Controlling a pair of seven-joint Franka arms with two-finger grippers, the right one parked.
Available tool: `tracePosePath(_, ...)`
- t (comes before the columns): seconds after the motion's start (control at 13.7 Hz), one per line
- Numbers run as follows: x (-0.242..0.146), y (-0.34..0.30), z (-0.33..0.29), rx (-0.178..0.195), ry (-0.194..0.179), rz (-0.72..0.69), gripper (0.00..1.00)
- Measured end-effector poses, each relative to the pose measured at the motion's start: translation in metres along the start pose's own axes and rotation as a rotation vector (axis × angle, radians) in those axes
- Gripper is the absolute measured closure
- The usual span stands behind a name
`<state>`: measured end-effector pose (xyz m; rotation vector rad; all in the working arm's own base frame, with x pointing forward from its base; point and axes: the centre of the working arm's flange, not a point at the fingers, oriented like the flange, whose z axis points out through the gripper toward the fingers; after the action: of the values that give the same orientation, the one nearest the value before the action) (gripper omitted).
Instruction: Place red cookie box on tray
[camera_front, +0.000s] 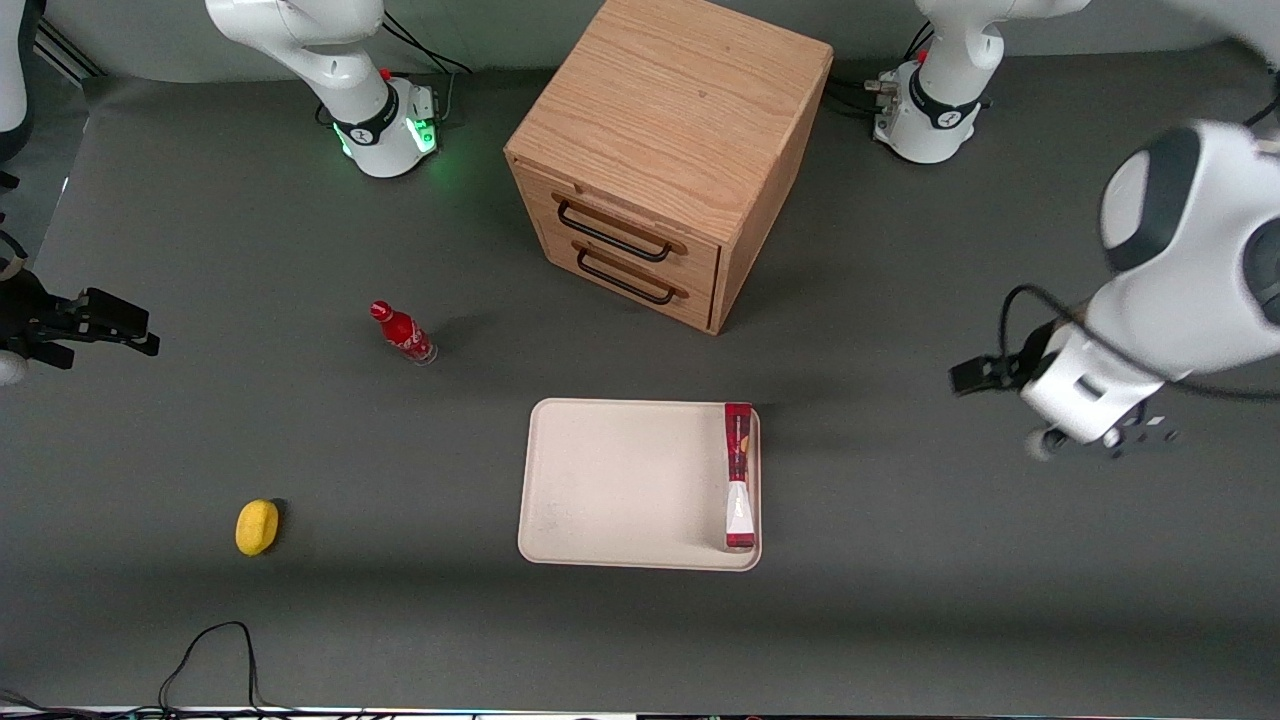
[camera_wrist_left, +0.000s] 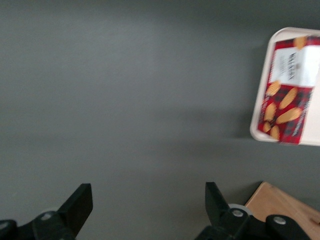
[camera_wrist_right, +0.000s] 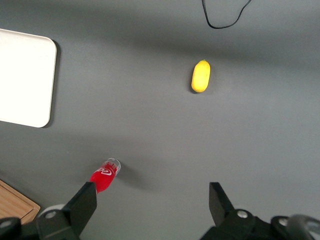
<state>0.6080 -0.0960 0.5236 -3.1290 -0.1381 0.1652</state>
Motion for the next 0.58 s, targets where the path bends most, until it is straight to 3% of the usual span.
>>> tracePosePath(0.29, -0.075, -0.06, -0.013, 0.051, -0.003, -0.078, 0.0)
tracePosePath(0.58, -0.096, -0.113, -0.031, 0.029, 0.022, -0.152, 0.0)
